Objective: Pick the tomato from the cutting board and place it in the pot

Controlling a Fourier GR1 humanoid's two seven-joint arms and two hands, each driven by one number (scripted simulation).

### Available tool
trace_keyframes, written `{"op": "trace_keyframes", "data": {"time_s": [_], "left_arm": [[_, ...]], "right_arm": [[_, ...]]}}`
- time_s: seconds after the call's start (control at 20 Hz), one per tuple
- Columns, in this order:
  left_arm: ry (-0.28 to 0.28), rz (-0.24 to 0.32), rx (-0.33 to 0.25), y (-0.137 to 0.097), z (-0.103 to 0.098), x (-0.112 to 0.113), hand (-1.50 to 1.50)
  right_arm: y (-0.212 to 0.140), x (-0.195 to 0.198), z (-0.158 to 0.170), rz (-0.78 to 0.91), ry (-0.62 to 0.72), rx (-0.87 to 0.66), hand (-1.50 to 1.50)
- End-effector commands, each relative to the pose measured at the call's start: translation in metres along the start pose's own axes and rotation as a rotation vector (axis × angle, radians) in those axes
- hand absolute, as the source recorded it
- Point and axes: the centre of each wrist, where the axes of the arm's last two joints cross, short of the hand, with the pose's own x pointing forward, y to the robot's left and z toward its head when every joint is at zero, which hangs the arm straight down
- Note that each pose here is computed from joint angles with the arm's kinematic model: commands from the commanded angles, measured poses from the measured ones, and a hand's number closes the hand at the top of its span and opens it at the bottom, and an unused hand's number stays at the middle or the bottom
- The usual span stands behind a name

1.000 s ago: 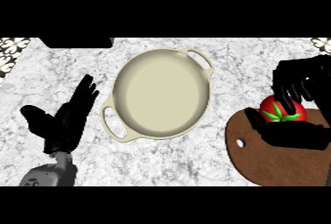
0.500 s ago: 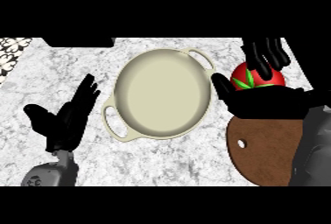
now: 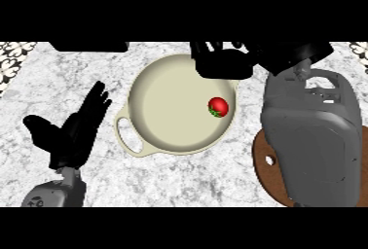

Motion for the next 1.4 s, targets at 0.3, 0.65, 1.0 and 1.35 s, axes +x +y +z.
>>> {"op": "trace_keyframes", "data": {"time_s": [0.3, 0.65, 1.0, 1.35], "left_arm": [[-0.006, -0.010, -0.014, 0.003, -0.004, 0.018, 0.00], [-0.006, 0.010, -0.006, 0.012, -0.002, 0.009, 0.00], [-0.002, -0.014, -0.020, 0.002, 0.003, 0.002, 0.00], [-0.003, 0.001, 0.006, -0.007, 0.006, 0.010, 0.00]], "right_arm": [[0.075, -0.016, -0.041, 0.026, -0.007, 0.182, 1.50], [0.103, -0.058, -0.056, -0.238, 0.197, 0.276, -1.50], [0.100, -0.040, -0.052, -0.546, 0.167, 0.043, -1.50], [0.083, -0.079, -0.059, -0.641, 0.182, -0.217, -1.50]]}}
